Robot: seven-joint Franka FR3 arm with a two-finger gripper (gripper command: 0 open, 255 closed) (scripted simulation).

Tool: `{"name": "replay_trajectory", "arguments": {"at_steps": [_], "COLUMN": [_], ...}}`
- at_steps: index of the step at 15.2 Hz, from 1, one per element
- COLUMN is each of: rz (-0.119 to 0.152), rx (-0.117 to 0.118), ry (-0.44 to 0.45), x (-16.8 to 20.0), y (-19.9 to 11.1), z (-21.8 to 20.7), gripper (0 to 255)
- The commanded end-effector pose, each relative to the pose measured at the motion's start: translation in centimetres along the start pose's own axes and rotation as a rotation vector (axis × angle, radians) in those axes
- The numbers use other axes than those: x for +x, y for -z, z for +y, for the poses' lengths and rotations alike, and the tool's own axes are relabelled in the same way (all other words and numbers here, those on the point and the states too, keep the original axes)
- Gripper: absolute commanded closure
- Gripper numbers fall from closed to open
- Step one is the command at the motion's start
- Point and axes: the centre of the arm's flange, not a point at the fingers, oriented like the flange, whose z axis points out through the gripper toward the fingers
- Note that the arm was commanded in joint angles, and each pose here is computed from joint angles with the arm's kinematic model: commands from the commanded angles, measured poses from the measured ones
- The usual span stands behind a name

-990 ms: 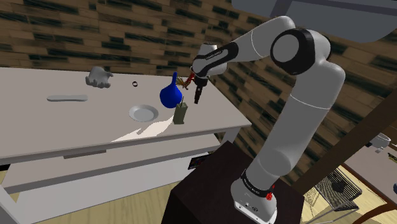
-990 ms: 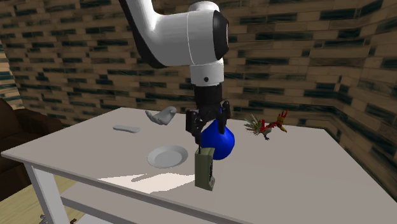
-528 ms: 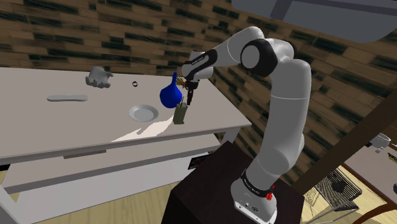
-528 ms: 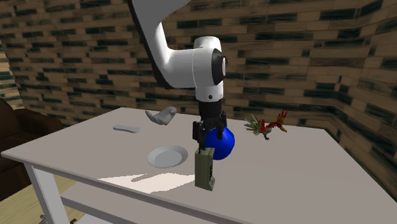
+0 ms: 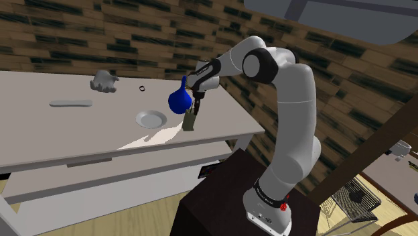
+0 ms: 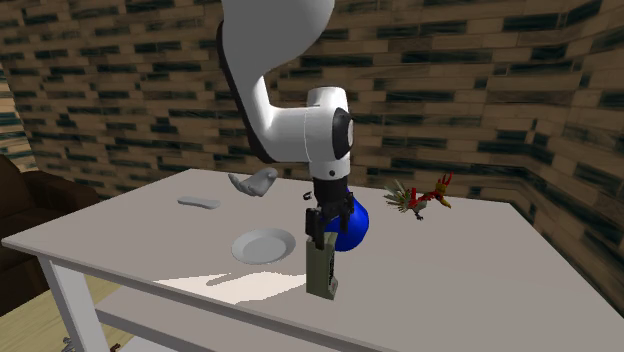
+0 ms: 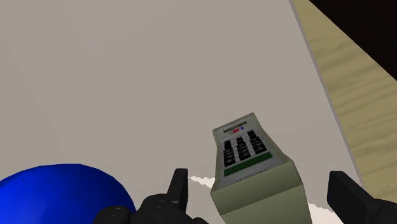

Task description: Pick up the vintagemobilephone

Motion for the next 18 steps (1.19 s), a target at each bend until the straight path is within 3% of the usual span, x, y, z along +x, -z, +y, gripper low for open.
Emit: {"name": "replay_trajectory", "arguments": {"at_steps": [1,3,4,13,18], "rz": [0.000,0.000,0.000,0.000,0.000], "rx": [0.000,0.000,0.000,0.000,0.000], "ry": [0.000,0.000,0.000,0.000,0.000], "x": [0.2,0.2,0.1,0.2,0.0], "y": [-1.2,-1.2,-1.2,-1.2,1.4], "z": [-0.1,-0.1,-0.1,-0.1,0.0], "gripper": [0,0,255,255,255]}}
